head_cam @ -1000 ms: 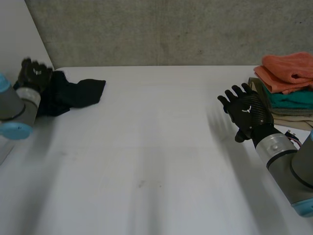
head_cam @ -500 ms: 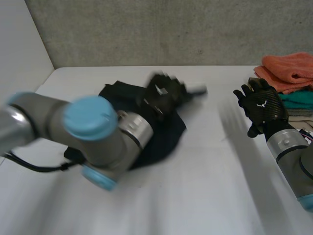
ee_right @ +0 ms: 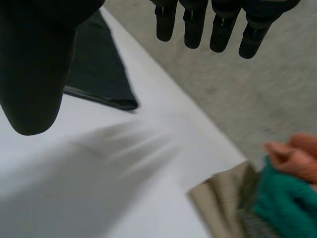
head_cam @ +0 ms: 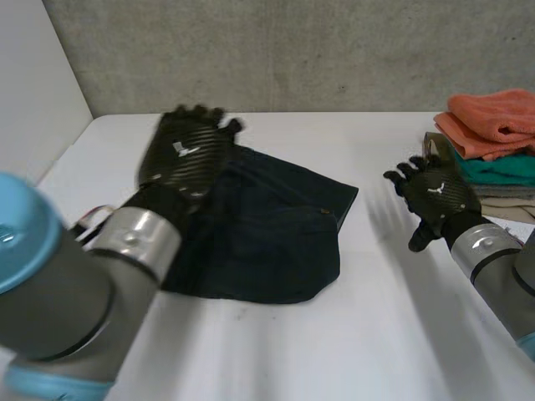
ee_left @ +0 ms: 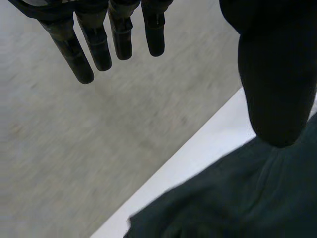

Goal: Fold the laundry.

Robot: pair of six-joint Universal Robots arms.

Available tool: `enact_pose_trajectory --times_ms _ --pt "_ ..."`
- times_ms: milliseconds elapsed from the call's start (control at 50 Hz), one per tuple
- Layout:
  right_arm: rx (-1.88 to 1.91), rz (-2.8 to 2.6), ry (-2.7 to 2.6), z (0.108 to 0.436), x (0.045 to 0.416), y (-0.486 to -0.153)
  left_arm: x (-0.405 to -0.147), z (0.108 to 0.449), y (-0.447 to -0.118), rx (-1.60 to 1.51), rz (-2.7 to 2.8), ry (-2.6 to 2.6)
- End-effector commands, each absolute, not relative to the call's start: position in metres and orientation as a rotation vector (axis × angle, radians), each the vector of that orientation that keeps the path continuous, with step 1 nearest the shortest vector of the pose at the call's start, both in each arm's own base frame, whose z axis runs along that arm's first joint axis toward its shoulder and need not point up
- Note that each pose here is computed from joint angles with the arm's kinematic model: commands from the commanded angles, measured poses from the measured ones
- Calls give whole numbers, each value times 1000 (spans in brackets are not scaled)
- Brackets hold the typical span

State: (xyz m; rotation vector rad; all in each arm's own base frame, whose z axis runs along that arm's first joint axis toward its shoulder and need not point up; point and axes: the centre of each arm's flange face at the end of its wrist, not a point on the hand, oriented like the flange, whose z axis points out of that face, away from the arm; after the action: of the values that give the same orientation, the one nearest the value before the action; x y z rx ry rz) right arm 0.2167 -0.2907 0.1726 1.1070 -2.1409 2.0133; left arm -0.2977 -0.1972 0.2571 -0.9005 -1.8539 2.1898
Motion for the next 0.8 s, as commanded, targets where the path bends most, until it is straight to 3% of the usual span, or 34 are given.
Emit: enact_pose_trajectory --times_ms 20,120,280,580,800 --pt "1150 1876 -2447 175 235 -263 -245 229 -217 -829 2180 -2096" --pt "1167 1893 -2511 177 249 -247 -217 205 -239 -905 2088 -2196" --pt "1277 1934 -2469 182 271 -206 -197 172 -253 -1023 1954 -2299" --pt "1386 1880 -2339 198 264 -186 -197 163 -252 -1044 1911 -2310" --pt "1544 1700 -2407 211 259 -163 -196 182 -233 -1058 1876 -2281"
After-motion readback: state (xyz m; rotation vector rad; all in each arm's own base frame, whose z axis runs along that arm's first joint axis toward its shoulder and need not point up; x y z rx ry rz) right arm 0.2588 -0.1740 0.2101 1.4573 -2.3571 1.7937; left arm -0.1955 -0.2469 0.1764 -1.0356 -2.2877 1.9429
